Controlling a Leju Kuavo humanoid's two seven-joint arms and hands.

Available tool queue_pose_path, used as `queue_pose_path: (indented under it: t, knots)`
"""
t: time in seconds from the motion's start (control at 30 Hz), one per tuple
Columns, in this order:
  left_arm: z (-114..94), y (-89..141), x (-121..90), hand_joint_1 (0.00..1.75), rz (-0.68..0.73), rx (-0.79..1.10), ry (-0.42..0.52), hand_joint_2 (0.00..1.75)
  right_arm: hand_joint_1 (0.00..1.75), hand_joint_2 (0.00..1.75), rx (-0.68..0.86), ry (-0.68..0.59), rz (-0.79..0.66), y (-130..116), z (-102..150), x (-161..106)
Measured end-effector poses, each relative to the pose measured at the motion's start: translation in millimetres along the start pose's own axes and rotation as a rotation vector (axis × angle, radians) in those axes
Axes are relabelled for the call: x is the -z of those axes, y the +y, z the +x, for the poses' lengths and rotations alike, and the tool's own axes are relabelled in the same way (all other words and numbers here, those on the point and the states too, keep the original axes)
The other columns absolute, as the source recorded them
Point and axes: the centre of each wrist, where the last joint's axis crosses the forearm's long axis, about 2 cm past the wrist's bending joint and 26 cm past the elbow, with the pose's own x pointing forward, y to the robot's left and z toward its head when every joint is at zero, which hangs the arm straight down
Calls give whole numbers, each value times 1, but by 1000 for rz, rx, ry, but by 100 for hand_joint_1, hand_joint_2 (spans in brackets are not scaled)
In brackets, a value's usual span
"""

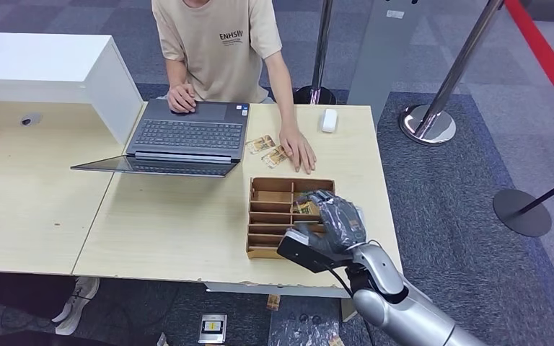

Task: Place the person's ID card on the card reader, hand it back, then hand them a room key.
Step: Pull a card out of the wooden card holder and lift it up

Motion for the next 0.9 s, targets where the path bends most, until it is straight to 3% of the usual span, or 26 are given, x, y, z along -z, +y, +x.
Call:
queue_pose_path:
  t: [0.5,0.9]
  knots:
    - [0,0,0,0,-1,-4,1,0,65,175,-19,34,24,7,-9,-14]
    - [0,0,0,0,2,-4,3,0,73,175,-20,49,38,11,-13,-19]
